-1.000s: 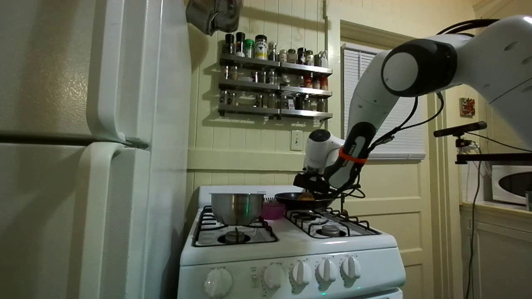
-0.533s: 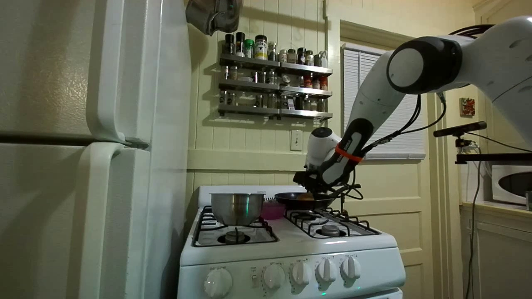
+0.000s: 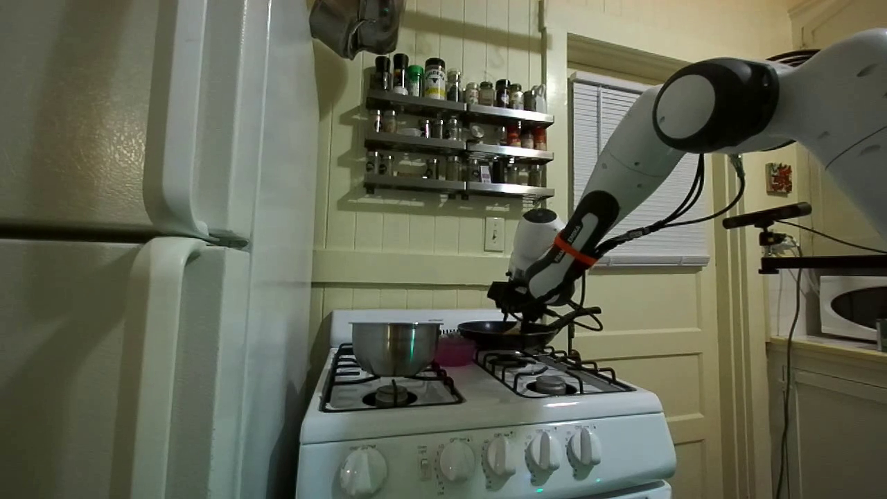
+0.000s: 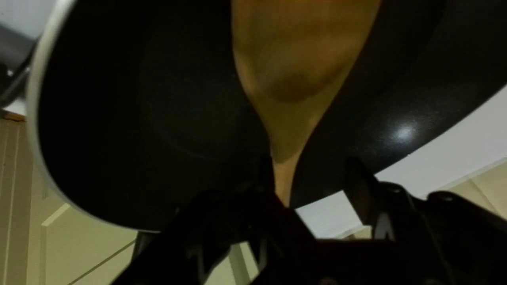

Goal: Use the cooking stick to stir the contents of the black pan

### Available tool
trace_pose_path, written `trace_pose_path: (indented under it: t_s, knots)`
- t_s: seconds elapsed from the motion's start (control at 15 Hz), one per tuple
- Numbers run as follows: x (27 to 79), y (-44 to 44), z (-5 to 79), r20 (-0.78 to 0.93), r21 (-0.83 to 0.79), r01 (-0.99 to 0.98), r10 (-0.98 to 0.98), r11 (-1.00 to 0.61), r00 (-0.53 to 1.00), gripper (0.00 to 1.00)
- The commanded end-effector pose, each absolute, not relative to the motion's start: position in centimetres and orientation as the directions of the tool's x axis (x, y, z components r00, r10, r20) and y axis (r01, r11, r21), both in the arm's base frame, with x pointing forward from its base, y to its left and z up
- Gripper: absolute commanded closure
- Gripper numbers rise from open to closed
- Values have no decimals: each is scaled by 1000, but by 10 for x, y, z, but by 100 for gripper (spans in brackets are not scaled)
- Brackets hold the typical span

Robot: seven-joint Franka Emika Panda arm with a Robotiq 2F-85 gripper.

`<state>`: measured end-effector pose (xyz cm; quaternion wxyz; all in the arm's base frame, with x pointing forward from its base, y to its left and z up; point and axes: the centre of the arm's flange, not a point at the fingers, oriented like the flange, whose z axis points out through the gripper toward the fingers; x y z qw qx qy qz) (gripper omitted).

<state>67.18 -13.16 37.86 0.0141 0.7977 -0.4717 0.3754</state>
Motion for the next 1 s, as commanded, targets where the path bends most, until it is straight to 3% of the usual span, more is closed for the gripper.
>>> trace_pose_path:
  t_s: [0.0,0.2,0.67,0.73,0.8,0.93]
  knots:
    - [655,-118,440,527,-372,-706,-763,-602,373,19]
    - [628,-79,504,501,-464,-578,-736,-672,455,0]
    - [565,9,598,456,-651,-265,-645,-712,613,0]
    - [567,15,604,447,-671,-230,-631,-705,634,0]
    - [601,80,598,490,-633,-285,-657,-720,573,0]
    - [603,85,615,484,-651,-245,-642,-718,595,0]
